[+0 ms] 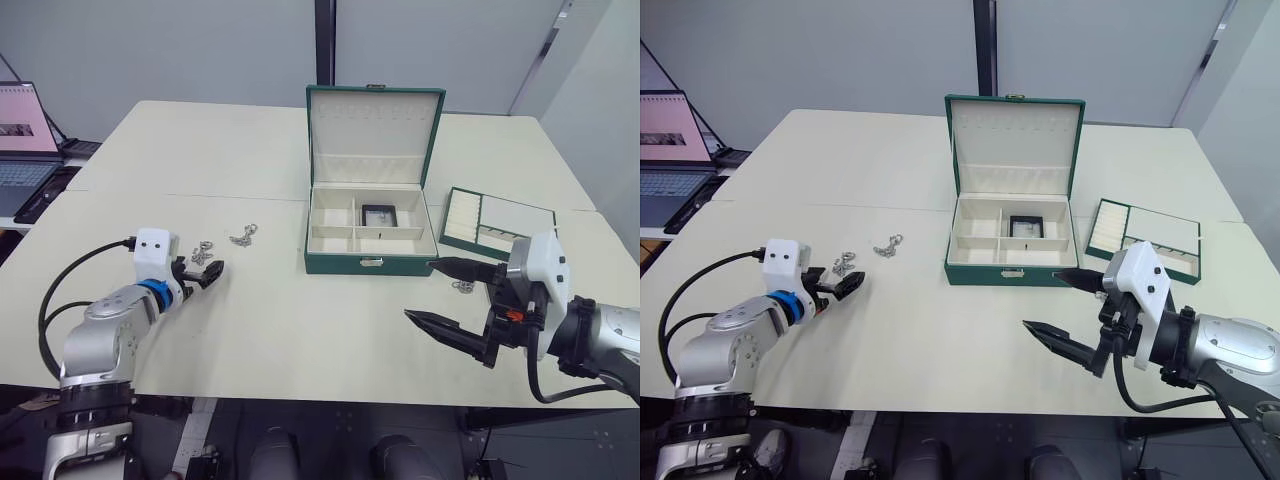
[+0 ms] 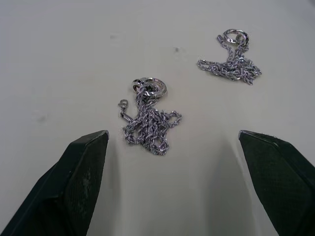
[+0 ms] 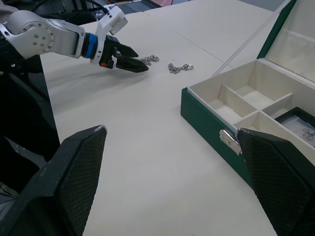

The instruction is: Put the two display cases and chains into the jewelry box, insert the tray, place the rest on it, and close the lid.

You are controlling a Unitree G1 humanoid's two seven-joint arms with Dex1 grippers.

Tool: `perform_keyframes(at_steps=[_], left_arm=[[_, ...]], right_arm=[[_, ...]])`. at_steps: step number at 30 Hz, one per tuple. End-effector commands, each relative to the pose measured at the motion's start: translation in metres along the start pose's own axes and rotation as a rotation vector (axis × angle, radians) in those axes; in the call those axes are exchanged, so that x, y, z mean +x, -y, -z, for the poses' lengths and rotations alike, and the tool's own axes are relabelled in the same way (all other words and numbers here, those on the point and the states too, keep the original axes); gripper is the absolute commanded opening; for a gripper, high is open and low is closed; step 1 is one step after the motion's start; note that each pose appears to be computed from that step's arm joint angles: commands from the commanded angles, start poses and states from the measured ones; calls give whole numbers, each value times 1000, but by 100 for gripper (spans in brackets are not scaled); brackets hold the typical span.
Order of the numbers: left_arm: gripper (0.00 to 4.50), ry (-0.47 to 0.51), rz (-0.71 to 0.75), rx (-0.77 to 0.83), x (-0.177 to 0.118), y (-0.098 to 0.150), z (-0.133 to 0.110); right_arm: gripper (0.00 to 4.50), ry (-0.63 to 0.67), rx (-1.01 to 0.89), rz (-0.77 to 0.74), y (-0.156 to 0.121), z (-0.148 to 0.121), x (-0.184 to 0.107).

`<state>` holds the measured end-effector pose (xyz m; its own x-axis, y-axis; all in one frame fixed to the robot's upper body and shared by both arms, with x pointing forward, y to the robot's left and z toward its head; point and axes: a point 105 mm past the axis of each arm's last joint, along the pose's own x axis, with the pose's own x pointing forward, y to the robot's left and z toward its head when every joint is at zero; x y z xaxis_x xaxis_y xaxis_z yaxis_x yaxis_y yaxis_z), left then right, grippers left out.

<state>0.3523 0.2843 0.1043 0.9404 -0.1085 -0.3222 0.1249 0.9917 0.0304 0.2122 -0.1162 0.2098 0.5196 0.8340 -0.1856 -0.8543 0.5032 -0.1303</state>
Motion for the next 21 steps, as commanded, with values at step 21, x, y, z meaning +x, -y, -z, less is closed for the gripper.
perform_keyframes(at_steps=[21], left_arm=[[436,16,-8,38,20,4,2]], right_arm=[[450,95,-27,-62,-9,-26,6]])
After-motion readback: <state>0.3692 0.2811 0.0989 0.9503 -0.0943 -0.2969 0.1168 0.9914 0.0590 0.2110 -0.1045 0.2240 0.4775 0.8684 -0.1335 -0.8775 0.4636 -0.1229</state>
